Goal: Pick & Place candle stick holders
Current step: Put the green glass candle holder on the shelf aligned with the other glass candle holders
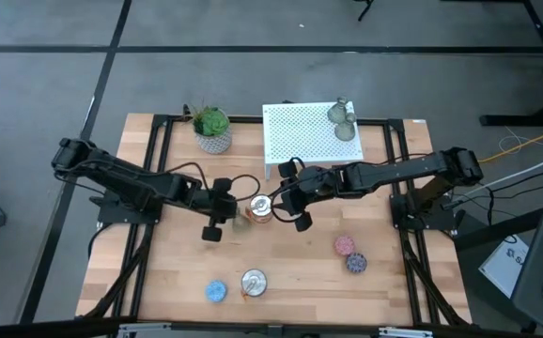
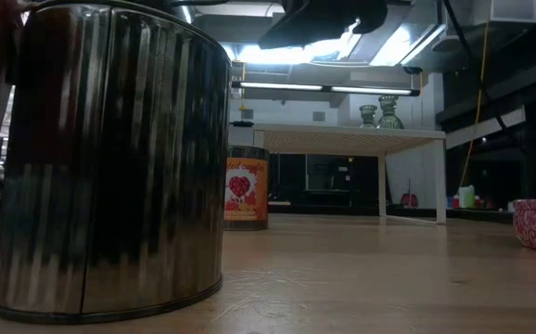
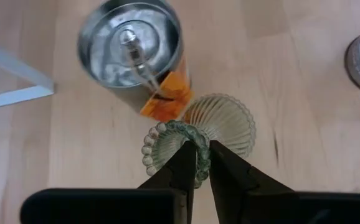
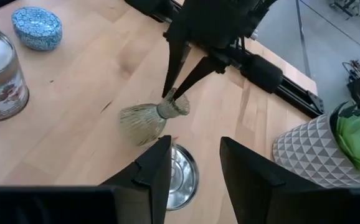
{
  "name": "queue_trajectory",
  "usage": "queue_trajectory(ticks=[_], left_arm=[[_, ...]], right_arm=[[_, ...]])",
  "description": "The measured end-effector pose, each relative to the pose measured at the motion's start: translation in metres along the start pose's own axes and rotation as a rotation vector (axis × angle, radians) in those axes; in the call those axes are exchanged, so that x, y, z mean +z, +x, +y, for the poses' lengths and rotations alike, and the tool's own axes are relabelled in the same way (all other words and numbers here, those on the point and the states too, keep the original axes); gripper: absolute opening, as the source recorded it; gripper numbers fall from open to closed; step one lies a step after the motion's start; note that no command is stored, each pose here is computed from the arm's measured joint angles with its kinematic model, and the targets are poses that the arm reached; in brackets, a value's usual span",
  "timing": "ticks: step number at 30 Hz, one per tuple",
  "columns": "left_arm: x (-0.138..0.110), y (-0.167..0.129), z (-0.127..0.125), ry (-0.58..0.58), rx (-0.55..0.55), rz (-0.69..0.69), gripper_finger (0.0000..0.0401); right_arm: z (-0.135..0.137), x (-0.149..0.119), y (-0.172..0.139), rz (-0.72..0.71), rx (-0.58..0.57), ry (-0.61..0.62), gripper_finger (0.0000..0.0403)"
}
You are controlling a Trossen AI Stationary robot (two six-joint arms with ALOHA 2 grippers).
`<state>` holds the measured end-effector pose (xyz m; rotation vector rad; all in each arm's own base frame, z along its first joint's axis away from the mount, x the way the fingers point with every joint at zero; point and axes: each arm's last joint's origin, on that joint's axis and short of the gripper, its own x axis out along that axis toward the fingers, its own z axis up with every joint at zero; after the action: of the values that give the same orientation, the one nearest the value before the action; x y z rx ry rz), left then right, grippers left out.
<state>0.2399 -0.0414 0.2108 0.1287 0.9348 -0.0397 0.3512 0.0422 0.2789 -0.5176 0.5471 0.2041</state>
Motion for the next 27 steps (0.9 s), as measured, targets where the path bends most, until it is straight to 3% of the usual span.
queue_trajectory(ticks=[9,15,23,27], left_arm=[[0.007,0.025,-0.017,0.067,-0.062,-0.014,0.0042],[0.011,0.027,-0.024,0.104,-0.038,-0.075,0.0071],[0.017,0.025,-0.024,0.039,-0.027,-0.1,0.0137],[0.019,0.015,-0.024,-0.001,-0.096,-0.125,0.0157]], right_arm=[[0.003,-0.002,0.002,0.023,0.022,-0.006,0.014],[0.013,-0.005,0.006,0.042,0.109,-0.056,0.014],[0.022,0.002,0.005,0.008,0.129,-0.084,0.014],[0.026,0.004,0.009,-0.015,0.126,-0.089,0.014]])
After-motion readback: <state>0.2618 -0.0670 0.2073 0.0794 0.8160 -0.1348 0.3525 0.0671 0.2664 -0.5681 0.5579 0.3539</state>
